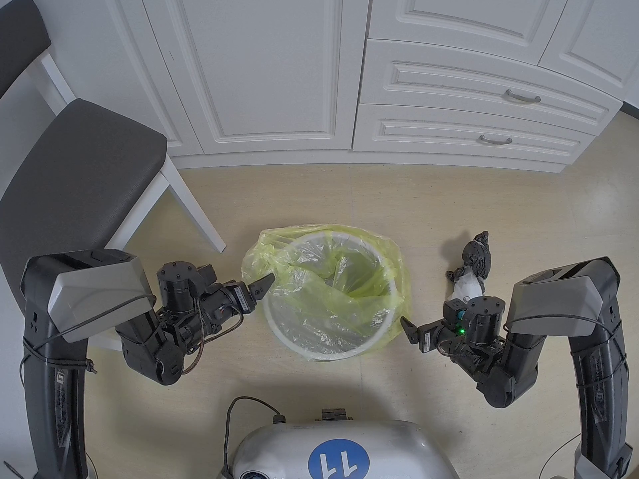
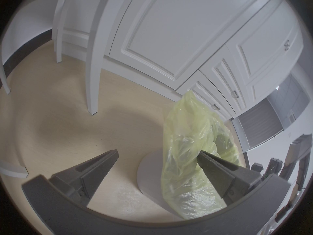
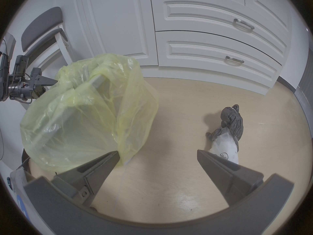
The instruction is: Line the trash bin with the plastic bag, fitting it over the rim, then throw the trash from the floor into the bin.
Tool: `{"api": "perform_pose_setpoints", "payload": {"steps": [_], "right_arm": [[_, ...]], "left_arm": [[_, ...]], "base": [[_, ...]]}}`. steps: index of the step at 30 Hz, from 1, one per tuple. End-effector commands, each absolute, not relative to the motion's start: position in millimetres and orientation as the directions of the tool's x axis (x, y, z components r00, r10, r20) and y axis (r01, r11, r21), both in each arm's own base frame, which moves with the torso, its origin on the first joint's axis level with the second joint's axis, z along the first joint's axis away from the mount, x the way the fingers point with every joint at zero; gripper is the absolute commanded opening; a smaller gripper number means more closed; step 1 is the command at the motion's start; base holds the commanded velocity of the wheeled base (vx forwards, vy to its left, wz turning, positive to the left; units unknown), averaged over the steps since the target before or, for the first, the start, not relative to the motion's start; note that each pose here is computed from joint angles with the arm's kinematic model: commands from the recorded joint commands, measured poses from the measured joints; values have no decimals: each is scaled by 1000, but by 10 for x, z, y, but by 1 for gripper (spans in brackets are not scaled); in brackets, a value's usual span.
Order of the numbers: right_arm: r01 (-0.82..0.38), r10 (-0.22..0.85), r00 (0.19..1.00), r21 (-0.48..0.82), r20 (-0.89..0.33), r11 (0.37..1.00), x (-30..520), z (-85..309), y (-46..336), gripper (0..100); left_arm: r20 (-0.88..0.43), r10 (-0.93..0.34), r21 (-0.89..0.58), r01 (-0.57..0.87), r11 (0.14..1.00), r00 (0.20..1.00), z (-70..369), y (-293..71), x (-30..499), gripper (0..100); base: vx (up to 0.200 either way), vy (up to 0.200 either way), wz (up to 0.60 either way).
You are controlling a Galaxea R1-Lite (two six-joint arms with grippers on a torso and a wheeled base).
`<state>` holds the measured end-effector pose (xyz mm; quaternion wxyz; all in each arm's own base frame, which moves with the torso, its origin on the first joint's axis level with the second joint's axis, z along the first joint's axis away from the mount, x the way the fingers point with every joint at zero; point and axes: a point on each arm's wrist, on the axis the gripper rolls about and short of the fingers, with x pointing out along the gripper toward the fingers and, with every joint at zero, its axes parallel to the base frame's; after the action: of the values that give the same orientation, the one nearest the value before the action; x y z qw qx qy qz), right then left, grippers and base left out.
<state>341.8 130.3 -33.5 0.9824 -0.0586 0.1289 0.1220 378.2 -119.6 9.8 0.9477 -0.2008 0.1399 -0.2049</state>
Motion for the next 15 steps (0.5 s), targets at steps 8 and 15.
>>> {"api": "perform_pose_setpoints", "payload": {"steps": [8, 15], "right_arm": [[-255, 226, 939, -83, -260, 963, 3418, -354, 1305, 100], [-255, 226, 939, -83, -260, 963, 3418, -354, 1305, 100]], "left_arm": [[-152, -409, -495, 289, 819, 900, 158, -1016, 3868, 100], [-135, -399, -495, 287, 820, 907, 246, -952, 3861, 100]], "base": [[0, 0, 0], [0, 0, 0]]}}
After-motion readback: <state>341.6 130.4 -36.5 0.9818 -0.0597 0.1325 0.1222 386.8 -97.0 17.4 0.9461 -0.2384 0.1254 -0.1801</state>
